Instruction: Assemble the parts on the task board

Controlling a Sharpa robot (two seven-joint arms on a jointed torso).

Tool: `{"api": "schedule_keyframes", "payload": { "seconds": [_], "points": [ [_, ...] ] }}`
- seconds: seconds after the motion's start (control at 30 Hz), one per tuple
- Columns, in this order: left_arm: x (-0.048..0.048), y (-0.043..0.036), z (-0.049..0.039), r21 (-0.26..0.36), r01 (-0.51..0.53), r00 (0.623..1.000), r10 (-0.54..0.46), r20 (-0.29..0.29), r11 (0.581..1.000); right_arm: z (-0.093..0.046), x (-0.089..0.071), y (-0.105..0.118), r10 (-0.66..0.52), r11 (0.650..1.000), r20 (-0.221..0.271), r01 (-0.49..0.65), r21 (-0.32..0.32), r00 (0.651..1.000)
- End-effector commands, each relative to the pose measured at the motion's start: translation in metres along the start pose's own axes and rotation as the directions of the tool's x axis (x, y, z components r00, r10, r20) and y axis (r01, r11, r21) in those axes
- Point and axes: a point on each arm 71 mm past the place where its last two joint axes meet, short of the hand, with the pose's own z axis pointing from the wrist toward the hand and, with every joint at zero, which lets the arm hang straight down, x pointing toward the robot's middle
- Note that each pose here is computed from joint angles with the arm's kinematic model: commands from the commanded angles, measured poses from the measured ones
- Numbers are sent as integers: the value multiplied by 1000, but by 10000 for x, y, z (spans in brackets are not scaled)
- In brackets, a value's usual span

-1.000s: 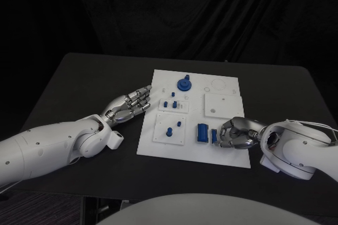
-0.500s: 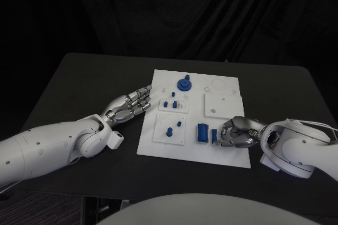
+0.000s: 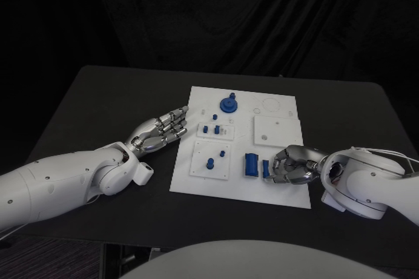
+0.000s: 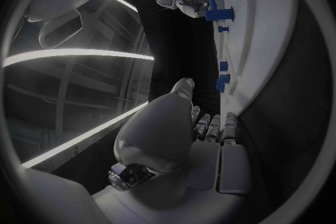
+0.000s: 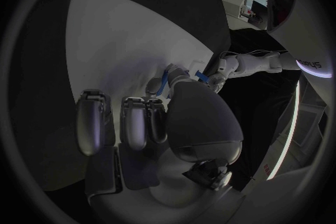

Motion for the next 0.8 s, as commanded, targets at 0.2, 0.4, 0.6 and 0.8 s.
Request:
{"api": "schedule_keyframes", "payload": {
  "seconds": [0.2, 0.4, 0.6, 0.8],
  "points": [
    [30, -27, 0, 56, 12, 1000, -11, -16, 998, 8, 7, -36, -1, 999, -14, 2, 37, 1000],
    [28, -29, -4, 59, 11, 1000, -10, -13, 998, -3, 6, -42, 9, 999, -13, -9, 35, 1000],
    [23, -39, -14, 70, 4, 1000, -4, -4, 998, -47, -8, -31, 26, 1000, 10, -26, 3, 1000],
    [32, -68, -33, 94, -6, 1000, 5, 10, 996, -116, -62, -25, 55, 998, 68, -52, -46, 996]
  ]
}}
